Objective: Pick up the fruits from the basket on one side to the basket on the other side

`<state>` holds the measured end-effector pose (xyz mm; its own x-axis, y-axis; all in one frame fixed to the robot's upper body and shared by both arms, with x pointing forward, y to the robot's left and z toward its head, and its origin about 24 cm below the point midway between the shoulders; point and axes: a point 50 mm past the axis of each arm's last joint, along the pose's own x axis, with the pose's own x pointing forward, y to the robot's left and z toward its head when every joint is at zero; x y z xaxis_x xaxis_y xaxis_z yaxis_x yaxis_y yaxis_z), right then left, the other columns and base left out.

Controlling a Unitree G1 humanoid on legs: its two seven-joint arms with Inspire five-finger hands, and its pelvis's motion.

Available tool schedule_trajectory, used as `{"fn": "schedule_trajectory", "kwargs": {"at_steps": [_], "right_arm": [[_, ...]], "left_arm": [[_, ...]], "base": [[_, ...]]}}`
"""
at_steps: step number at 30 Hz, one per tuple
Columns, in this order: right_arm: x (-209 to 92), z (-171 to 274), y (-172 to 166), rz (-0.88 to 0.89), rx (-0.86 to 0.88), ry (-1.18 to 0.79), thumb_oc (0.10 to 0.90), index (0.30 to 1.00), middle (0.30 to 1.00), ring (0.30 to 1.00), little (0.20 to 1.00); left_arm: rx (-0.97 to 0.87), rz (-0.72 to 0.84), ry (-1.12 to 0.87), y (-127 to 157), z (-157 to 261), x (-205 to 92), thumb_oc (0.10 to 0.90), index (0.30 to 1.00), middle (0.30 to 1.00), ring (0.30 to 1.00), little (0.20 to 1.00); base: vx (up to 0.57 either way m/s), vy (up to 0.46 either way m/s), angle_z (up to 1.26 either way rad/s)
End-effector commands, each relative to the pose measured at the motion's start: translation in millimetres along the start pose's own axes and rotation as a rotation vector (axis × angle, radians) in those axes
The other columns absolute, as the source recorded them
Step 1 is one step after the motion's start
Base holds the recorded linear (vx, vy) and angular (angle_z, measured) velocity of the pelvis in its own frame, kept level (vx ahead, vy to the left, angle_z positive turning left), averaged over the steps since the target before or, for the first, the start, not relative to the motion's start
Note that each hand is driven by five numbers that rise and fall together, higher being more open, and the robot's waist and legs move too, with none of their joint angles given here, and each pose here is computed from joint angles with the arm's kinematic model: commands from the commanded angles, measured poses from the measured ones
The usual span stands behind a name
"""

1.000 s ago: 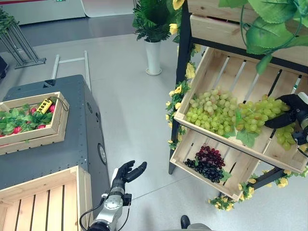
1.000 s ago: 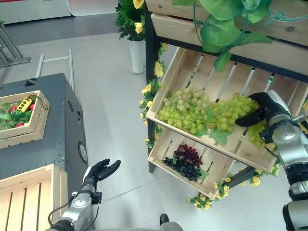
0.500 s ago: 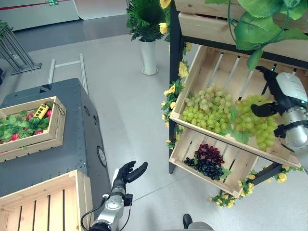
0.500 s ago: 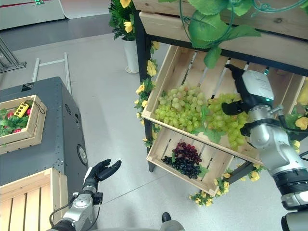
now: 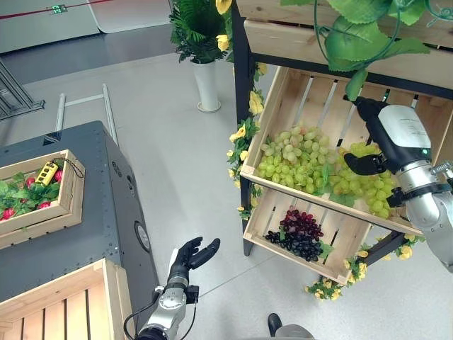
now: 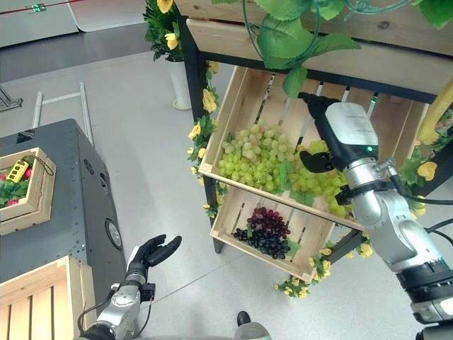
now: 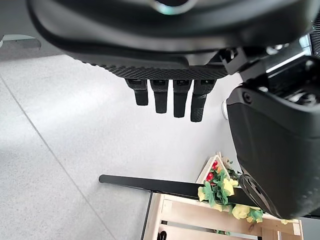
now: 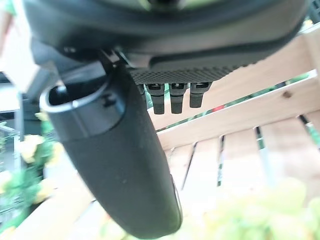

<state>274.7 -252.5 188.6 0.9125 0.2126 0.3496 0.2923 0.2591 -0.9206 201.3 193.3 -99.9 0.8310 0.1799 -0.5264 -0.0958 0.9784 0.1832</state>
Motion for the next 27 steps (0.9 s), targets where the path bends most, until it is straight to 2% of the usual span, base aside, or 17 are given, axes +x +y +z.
{"fn": "schedule_trajectory", "kwargs": {"at_steps": [1,11,15,19,22,27], "right_arm": [[13,25,-50,-0.224,0.025,-0.158,0.8,0.9,0.9,0.9,0.9],[-12,52,-29,-0.076,0.417,-0.292,0.8,0.9,0.9,0.9,0.9],[-17,69,-19,-0.021,0.665,-0.384,0.8,0.9,0.9,0.9,0.9],[-20,88,-10,-0.081,0.851,-0.475,0.8,0.9,0.9,0.9,0.9],[-23,101,-7,-0.094,0.905,-0.563,0.8,0.9,0.9,0.9,0.9],[-21,125,14,0.117,1.156,-0.662,0.8,0.9,0.9,0.9,0.9]], "left_arm": [[0.001,0.058,-0.146,11,34,15,0.8,0.9,0.9,0.9,0.9],[-0.018,0.069,-0.15,8,37,15,0.8,0.9,0.9,0.9,0.9],[-0.033,0.071,-0.156,2,40,16,0.8,0.9,0.9,0.9,0.9],[-0.051,0.072,-0.155,-10,42,16,0.8,0.9,0.9,0.9,0.9],[-0.055,0.068,-0.152,-16,42,15,0.8,0.9,0.9,0.9,0.9],[-0.054,0.08,-0.13,-26,40,15,0.8,0.9,0.9,0.9,0.9]], "base": [[0.01,0.036,-0.03],[-0.01,0.024,-0.17],[-0.01,0.028,-0.18],[-0.01,0.025,-0.15],[-0.02,0.025,-0.05],[0.0,0.0,0.0]]}}
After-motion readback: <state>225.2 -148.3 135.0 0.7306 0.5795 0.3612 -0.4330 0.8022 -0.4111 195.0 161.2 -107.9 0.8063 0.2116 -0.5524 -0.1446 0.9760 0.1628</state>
